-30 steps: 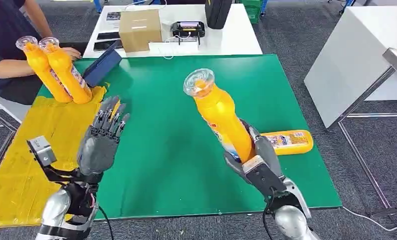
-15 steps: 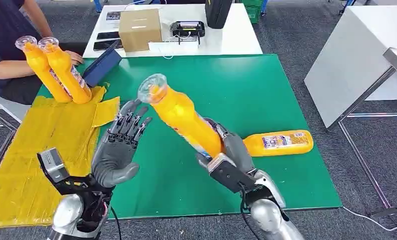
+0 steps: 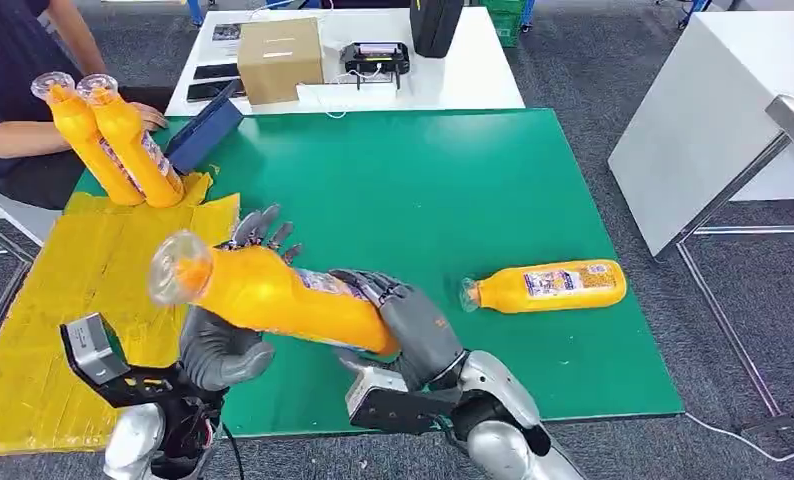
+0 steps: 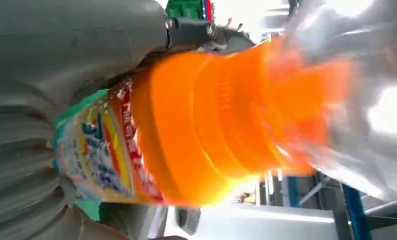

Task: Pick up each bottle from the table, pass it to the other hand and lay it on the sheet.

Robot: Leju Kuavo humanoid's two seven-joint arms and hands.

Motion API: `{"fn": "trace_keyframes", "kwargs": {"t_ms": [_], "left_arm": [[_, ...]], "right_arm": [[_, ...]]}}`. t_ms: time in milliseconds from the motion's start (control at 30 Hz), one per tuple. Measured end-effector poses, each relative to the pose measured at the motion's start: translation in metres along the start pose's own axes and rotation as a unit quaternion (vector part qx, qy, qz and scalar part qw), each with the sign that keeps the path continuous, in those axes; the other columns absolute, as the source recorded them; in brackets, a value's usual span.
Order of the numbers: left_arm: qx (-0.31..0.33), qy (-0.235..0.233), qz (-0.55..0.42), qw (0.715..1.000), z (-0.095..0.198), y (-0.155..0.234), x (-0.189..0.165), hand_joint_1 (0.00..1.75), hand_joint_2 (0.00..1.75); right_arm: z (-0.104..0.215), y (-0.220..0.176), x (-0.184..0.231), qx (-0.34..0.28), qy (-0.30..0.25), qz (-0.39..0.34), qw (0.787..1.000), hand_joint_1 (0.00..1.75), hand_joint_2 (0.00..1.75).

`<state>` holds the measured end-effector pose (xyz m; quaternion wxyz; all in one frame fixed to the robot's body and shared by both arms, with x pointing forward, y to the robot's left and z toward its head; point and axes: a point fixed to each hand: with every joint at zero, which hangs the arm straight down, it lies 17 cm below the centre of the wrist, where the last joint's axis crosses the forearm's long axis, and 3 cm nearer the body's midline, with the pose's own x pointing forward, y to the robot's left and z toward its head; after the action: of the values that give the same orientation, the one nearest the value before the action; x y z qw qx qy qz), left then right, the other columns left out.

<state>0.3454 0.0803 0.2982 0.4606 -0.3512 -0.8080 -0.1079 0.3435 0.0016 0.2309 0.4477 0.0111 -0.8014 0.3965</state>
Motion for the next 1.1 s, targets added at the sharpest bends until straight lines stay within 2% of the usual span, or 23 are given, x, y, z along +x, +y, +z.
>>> {"fn": "trace_keyframes", "kwargs": {"t_ms": [167,400,433,467,1100], "left_arm": [[-0.002,0.010,-0.002,1.000,0.000,-0.003,-0.006,0.00,1.75],[-0.005,0.015,-0.008,1.000,-0.001,-0.005,-0.010,0.00,1.75],[-0.005,0.018,-0.014,1.000,0.000,-0.005,-0.011,1.68,1.75],[-0.004,0.020,-0.019,1.000,0.000,-0.005,-0.012,1.75,1.75],[-0.005,0.014,-0.043,0.999,-0.002,-0.004,-0.013,1.75,1.75]], "right_arm": [[-0.008,0.015,0.025,0.028,-0.036,0.010,0.999,1.75,1.75],[-0.013,0.020,0.037,0.041,-0.053,0.016,0.998,1.75,1.75],[-0.014,0.021,0.039,0.043,-0.056,0.016,0.997,1.75,1.75],[-0.014,0.022,0.040,0.045,-0.058,0.017,0.997,1.75,1.75],[-0.014,0.028,0.043,0.056,-0.058,0.012,0.997,1.75,1.75]]}}
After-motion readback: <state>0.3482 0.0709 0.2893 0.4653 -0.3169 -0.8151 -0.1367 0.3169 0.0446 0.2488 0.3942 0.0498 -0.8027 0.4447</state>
